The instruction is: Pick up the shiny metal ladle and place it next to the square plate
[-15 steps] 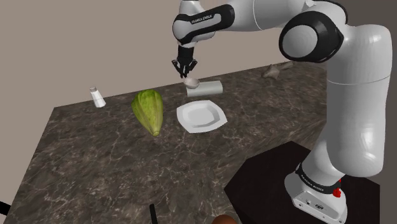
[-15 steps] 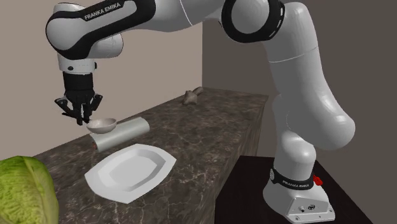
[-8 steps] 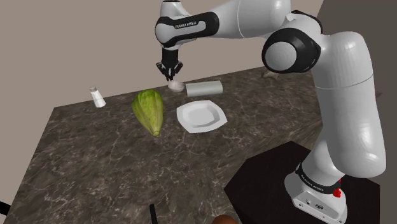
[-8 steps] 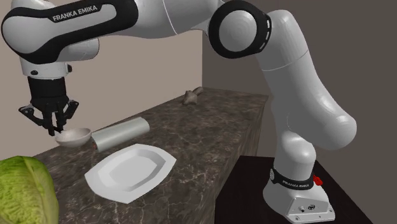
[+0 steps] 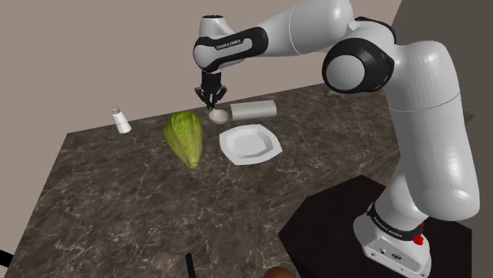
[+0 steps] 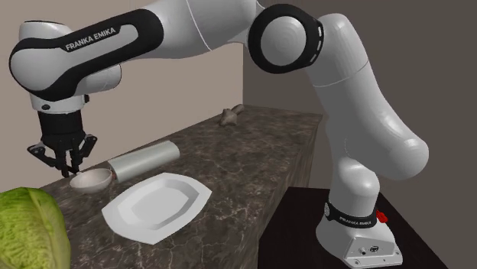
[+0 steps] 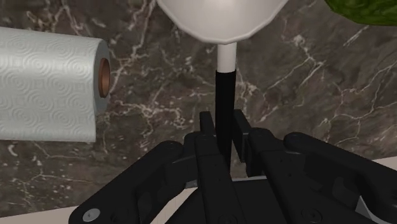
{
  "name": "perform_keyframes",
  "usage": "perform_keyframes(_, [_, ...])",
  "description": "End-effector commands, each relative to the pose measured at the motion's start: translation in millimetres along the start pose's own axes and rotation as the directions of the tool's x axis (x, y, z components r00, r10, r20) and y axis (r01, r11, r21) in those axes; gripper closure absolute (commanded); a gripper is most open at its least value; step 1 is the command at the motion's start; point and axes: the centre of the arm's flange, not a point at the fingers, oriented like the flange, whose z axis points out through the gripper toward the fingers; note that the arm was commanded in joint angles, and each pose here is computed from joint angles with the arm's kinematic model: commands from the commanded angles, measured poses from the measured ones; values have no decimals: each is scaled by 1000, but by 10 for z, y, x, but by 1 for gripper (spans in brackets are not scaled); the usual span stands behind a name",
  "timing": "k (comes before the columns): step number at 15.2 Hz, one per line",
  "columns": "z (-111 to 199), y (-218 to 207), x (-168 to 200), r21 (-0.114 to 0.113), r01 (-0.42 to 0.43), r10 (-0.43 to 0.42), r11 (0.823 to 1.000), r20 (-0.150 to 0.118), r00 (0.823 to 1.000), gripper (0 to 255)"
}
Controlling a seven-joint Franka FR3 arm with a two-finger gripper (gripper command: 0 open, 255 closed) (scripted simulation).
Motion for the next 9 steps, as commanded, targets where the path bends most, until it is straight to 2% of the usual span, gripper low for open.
perform_keyframes(1, [100,19,2,0,0,0,1000,-1,1000,255])
perform_keyframes(9, [517,59,-44,0,0,0,1000,-1,1000,255])
